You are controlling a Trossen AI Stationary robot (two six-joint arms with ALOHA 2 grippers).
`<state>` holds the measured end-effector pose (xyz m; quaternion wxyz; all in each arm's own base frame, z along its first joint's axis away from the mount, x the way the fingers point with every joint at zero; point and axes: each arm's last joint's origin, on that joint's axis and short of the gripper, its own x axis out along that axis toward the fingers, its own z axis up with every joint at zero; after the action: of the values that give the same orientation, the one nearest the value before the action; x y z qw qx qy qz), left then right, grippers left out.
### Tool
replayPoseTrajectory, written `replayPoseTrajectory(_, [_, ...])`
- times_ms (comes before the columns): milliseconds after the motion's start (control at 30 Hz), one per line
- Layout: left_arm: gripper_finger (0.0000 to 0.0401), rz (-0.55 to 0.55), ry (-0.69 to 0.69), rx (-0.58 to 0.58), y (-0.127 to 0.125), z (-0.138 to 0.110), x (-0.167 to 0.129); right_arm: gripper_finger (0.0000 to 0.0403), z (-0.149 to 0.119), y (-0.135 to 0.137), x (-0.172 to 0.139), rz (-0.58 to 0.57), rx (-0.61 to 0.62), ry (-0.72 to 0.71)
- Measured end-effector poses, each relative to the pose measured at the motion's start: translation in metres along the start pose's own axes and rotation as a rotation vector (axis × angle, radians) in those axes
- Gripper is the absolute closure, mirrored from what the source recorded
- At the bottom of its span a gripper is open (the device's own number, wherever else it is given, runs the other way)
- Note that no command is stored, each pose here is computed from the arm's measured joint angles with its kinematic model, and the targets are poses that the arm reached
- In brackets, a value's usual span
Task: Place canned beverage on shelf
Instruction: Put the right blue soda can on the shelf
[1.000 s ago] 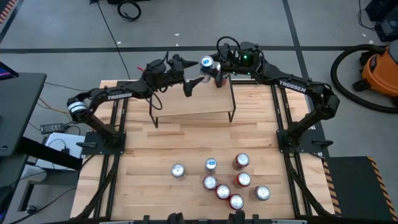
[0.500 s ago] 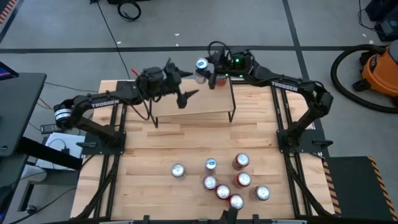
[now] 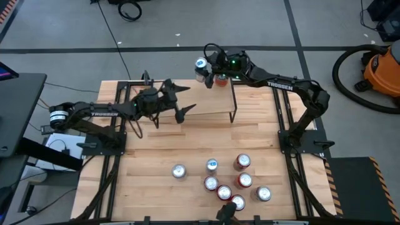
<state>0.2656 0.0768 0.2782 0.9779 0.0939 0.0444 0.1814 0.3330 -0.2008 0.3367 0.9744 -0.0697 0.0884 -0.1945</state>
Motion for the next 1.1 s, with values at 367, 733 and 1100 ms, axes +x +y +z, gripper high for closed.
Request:
replayPoseTrajectory(367, [0.0012,0.014,-0.098,-0.092,-0.015,-0.006,-0.035,0.0139,-0.018,0.003,0.013,-0.002,-0.017,0.072])
replayPoseTrajectory(733, [0.0012,0.131,-0.018,-0.114,0.021,-0.019,-0.011,0.0139,-0.015,0.004,0.011,0.009,-0.029,0.063])
replayPoseTrajectory(1100, [0.0012,0.111,0.088,-0.110,0.064,-0.035,0.036,0.0139,-0.016,0.005,0.011,0.027,-0.027,0.065])
